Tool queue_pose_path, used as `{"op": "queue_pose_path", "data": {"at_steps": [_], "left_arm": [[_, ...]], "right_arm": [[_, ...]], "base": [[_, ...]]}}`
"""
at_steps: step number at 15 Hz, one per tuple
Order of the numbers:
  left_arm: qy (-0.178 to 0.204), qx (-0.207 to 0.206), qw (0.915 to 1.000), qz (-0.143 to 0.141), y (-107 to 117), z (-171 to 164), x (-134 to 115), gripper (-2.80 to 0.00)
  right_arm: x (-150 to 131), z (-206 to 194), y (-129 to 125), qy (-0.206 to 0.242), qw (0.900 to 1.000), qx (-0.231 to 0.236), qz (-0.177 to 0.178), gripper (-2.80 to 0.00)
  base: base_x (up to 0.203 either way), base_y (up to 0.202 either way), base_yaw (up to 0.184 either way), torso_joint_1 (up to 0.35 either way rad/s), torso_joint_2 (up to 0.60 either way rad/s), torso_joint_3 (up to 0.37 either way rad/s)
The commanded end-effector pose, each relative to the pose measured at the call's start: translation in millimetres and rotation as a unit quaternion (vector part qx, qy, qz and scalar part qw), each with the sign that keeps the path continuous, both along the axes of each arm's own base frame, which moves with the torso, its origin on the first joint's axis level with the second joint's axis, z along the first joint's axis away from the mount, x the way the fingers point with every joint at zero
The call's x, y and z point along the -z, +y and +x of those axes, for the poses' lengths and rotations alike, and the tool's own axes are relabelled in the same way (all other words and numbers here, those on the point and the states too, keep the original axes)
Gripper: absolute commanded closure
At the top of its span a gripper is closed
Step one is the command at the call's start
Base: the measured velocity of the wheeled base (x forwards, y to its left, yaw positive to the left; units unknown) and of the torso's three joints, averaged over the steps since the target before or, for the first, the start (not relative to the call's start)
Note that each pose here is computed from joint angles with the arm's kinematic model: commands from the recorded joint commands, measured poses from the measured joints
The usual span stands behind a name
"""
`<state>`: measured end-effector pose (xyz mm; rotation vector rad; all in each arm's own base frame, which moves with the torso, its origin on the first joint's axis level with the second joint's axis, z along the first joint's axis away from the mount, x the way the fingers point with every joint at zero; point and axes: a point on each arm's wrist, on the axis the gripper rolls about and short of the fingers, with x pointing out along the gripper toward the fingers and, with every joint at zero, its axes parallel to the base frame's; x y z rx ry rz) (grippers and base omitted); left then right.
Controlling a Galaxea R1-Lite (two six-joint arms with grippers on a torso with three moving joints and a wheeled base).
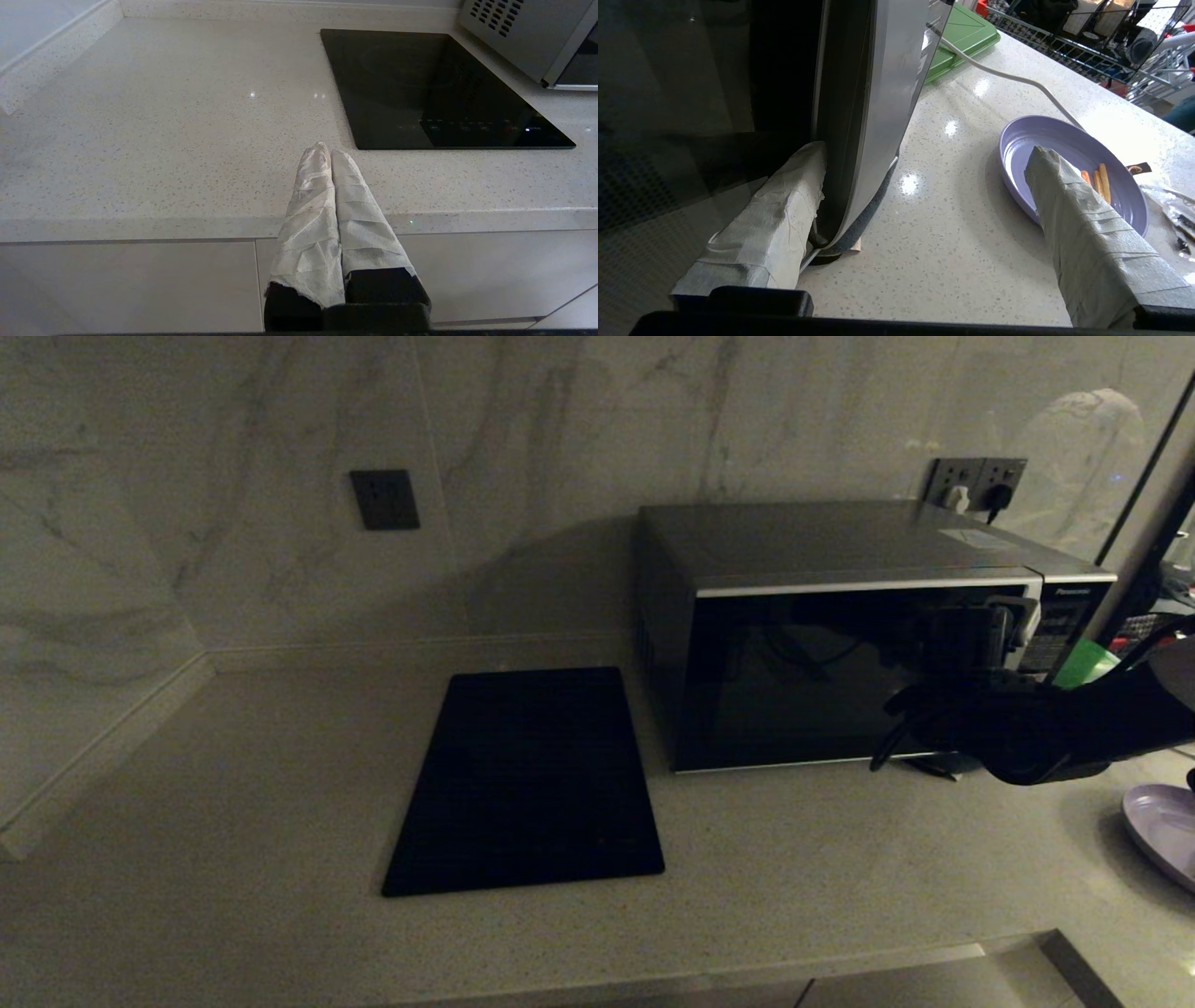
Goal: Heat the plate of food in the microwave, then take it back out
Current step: Open the microwave oven
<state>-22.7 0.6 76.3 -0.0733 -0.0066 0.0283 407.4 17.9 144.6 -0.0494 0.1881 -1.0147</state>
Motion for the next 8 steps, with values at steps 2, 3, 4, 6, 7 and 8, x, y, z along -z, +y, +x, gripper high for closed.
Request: {"op": "queue_pose_path", "data": {"at_steps": [2,3,4,6,7,8], "left_arm": [[0.0,0.0,1.0,0.0,0.0,0.0,0.0,0.0],[0.0,0.0,1.0,0.0,0.0,0.0,0.0,0.0],[0.0,0.0,1.0,0.0,0.0,0.0,0.0,0.0],[0.0,0.0,1.0,0.0,0.0,0.0,0.0,0.0],[0.0,0.0,1.0,0.0,0.0,0.0,0.0,0.0],[0.0,0.0,1.0,0.0,0.0,0.0,0.0,0.0]], "right_arm": [[0.8,0.6,-7.1,-0.001,1.0,0.012,-0.001,-2.8],[1.6,0.6,-8.7,0.0,1.0,0.014,-0.001,-2.8],[1.6,0.7,-11.4,0.0,1.0,0.017,-0.001,-2.8],[3.4,-0.2,-12.5,0.004,1.0,0.018,-0.002,-2.8],[5.0,-1.7,-12.6,0.007,1.0,0.019,-0.002,-2.8],[6.1,-3.3,-12.3,0.009,1.0,0.018,-0.001,-2.8]], "base": [[0.0,0.0,0.0,0.0,0.0,0.0],[0.0,0.0,0.0,0.0,0.0,0.0],[0.0,0.0,0.0,0.0,0.0,0.0],[0.0,0.0,0.0,0.0,0.0,0.0],[0.0,0.0,0.0,0.0,0.0,0.0],[0.0,0.0,0.0,0.0,0.0,0.0]]}}
